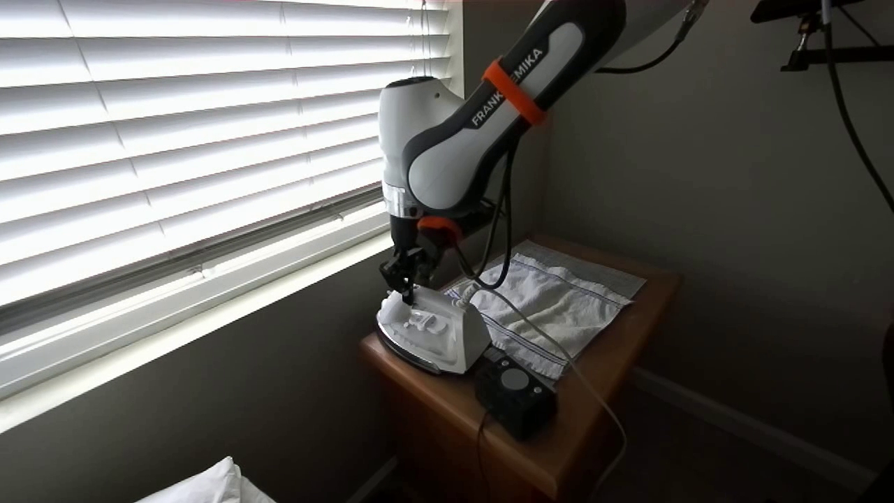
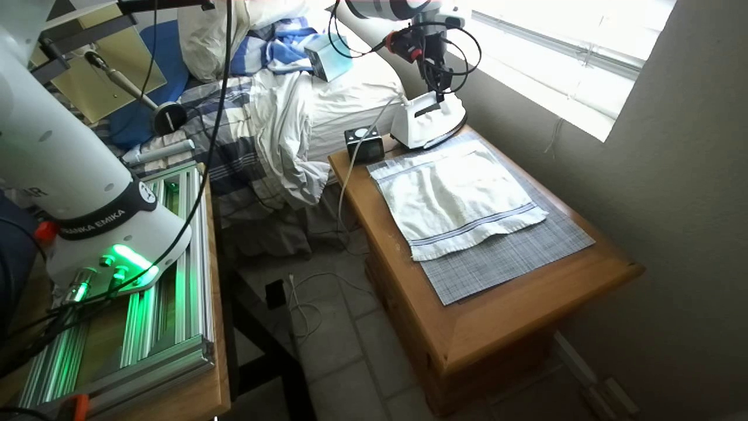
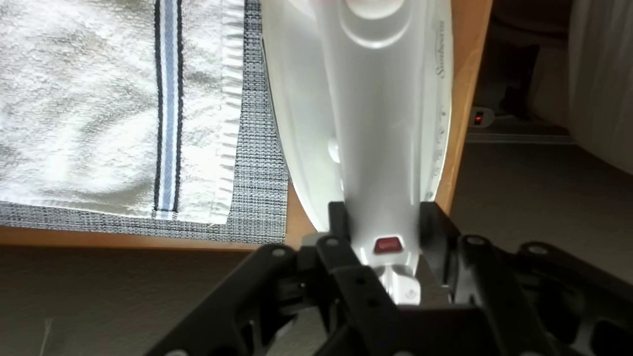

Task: Move the pressing iron to the right

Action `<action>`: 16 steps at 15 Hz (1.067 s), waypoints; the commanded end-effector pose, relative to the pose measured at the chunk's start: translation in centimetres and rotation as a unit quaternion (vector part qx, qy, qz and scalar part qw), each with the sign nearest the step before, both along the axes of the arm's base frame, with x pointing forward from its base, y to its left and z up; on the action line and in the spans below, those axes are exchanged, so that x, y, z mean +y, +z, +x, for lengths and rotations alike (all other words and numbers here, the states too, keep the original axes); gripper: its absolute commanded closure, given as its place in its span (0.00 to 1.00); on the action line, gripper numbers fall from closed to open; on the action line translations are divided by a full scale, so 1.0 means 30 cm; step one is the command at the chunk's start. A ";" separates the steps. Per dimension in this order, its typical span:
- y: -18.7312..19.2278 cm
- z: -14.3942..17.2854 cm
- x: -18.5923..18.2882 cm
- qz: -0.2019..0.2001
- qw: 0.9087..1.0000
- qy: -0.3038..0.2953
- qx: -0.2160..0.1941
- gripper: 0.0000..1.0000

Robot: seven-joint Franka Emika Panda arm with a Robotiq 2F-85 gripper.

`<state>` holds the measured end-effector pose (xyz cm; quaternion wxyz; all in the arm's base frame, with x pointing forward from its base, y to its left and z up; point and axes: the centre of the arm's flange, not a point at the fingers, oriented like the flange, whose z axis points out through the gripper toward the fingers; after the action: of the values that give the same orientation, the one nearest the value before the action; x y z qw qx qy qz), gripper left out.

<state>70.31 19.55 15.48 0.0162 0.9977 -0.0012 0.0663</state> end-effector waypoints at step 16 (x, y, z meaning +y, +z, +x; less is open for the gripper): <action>-0.014 0.014 -0.012 -0.007 0.999 0.041 0.027 0.88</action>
<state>70.01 19.53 14.94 0.0208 0.9981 0.0328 0.0473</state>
